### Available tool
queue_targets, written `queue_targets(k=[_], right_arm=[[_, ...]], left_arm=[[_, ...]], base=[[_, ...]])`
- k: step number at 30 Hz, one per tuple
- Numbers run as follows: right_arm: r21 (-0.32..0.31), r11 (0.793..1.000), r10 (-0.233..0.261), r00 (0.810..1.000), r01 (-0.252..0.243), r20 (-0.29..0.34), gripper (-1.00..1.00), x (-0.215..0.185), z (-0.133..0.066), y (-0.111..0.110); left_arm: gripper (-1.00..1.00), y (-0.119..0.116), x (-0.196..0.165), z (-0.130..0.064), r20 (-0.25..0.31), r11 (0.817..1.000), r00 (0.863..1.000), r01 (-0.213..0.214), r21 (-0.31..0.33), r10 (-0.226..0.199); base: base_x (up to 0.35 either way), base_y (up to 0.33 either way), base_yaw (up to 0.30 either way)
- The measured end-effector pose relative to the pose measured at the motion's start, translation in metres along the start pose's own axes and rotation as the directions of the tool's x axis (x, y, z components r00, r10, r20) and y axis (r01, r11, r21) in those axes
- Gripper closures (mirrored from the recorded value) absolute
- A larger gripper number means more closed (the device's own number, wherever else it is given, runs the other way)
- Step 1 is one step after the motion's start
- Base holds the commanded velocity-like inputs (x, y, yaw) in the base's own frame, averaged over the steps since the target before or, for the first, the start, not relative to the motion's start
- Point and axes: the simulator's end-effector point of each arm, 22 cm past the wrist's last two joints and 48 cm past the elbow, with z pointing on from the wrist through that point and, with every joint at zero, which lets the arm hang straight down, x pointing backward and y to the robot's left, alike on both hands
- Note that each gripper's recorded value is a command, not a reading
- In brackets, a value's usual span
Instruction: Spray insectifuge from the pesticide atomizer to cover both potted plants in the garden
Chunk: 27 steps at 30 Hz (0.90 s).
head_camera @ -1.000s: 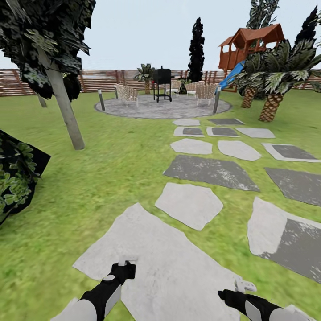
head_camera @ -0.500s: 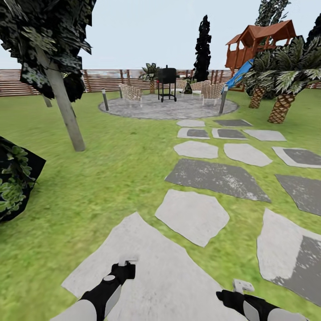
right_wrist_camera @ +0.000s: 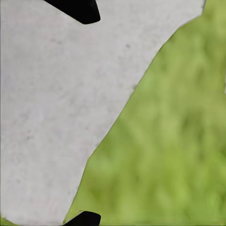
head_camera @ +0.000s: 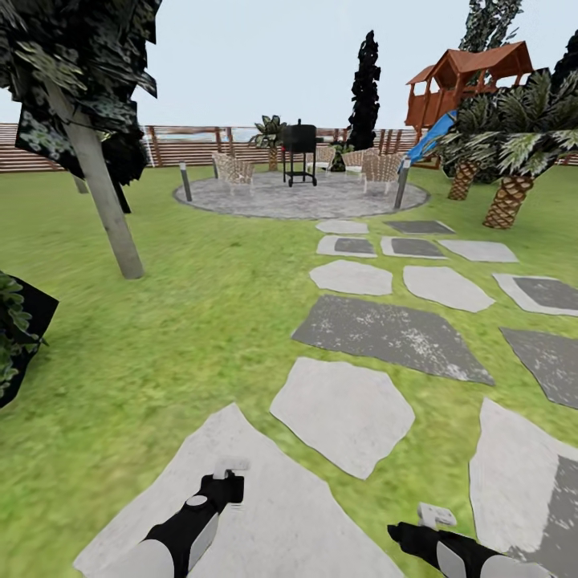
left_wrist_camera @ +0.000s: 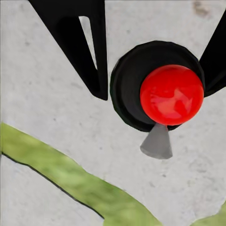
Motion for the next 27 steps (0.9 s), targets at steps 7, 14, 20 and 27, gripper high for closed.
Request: queue_targets(k=[7,14,20,27], right_arm=[[0.0,1.0,-0.001,1.0,0.001,0.0,-1.0,0.0002,0.0,0.0001],[0.0,1.0,0.0,1.0,0.0,0.0,-1.0,0.0001,0.0,0.0002],[0.0,1.0,-0.001,1.0,0.001,0.0,-1.0,0.0003,0.0,0.0001],[0.0,1.0,0.0,1.0,0.0,0.0,-1.0,0.0001,0.0,0.0001]], left_arm=[[1.0,-0.0003,0.0,0.0,0.0,1.0,1.0,0.0,0.001,0.0],[1.0,-0.0003,-0.0001,0.0,0.0,1.0,1.0,0.0,0.001,0.0],[1.0,-0.0013,-0.0002,0.0,0.0,1.0,1.0,-0.001,0.003,0.001],[1.0,-0.0027,-0.0005,0.0,0.0,1.0,1.0,-0.002,0.005,0.002]], base=[[0.324,-0.106,0.0],[0.325,-0.105,0.0],[0.324,-0.106,0.0],[0.324,-0.106,0.0]])
